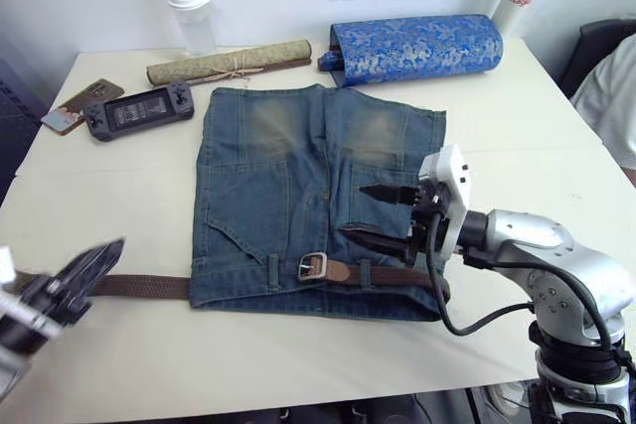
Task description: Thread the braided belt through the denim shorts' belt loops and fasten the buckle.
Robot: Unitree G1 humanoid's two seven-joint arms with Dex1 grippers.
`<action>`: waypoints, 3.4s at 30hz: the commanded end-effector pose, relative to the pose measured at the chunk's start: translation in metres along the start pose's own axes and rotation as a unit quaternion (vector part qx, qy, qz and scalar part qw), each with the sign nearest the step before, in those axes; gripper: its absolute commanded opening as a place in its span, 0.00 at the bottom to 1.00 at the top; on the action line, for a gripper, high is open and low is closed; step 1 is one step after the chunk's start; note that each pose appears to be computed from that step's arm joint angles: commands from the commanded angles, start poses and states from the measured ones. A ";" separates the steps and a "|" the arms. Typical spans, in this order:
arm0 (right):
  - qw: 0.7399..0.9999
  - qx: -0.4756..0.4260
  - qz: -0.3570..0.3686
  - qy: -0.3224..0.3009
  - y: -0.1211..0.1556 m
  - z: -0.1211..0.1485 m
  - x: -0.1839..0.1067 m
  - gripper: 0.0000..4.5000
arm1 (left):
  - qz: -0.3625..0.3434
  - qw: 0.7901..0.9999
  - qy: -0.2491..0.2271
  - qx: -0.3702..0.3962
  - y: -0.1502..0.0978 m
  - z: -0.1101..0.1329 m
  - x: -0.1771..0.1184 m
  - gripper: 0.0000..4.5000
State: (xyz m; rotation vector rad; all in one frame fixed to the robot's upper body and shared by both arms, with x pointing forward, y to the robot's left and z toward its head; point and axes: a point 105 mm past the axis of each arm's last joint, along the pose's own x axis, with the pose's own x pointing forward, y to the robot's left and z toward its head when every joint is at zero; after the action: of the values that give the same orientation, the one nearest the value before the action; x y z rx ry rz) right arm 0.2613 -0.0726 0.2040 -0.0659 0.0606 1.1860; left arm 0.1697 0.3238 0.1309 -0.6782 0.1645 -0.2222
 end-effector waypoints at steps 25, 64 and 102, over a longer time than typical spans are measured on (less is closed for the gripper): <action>0.996 -0.077 0.024 0.024 0.007 -0.007 0.011 0.99 | 0.158 0.952 -0.122 -0.231 0.076 -0.003 0.002 0.74; 0.997 -0.078 0.000 0.004 0.002 0.004 0.008 1.00 | 0.106 0.969 -0.207 -0.078 0.040 0.053 0.029 0.01; 0.832 -0.551 -0.060 0.025 -0.006 -0.011 0.052 1.00 | -0.162 0.479 -0.055 0.861 -0.124 -0.025 0.137 0.01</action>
State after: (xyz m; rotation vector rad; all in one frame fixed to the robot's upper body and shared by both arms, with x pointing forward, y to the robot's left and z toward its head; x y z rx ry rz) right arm 0.2904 -0.0288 0.1820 -1.1243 -0.5644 0.9580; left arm 0.2778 0.1791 0.1714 1.3826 -0.3240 -0.5901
